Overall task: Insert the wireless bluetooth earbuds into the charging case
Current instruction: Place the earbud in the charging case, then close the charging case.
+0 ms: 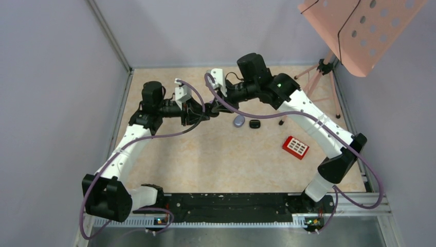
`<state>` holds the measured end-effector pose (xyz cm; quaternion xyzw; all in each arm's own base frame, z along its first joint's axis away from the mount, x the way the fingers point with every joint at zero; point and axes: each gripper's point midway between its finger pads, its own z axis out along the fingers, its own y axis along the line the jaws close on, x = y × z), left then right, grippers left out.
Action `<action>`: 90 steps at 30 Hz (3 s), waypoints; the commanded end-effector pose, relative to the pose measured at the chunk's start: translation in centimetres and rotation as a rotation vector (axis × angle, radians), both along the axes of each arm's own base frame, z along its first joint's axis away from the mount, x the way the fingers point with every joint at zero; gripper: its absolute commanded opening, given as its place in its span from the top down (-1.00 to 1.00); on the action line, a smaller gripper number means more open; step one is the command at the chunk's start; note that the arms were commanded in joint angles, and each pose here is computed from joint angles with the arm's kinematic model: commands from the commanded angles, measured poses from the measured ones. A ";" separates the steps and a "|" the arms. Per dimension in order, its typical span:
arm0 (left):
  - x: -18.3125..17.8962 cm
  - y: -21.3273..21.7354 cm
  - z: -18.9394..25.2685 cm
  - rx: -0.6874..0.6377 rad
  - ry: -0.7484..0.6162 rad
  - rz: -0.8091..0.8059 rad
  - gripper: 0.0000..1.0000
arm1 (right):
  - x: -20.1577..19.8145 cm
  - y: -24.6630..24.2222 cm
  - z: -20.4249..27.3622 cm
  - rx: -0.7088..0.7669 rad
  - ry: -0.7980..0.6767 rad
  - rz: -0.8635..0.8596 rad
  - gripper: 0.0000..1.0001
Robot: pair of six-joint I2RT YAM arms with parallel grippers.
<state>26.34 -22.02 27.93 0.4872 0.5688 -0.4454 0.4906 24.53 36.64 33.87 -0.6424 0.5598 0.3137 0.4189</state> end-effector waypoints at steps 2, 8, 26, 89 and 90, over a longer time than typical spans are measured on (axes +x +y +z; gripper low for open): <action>-0.8 -0.2 2.4 -0.028 -0.079 -0.039 1.00 | 0.2 1.5 1.4 0.053 -0.014 0.028 0.48; -1.1 -0.2 2.7 -0.033 -0.080 -0.050 1.00 | 0.7 2.1 0.7 0.048 0.000 0.025 0.49; -1.1 -0.2 2.8 -0.031 -0.082 -0.041 1.00 | 0.4 3.3 -0.4 0.058 0.071 0.048 0.99; 2.9 -0.3 3.4 -0.118 0.092 0.179 1.00 | 1.3 -4.7 2.0 0.021 -0.190 -0.265 -0.71; 2.7 -0.4 2.9 -0.119 0.120 0.166 1.00 | 2.3 -6.6 1.5 -0.001 -0.209 -0.353 -0.72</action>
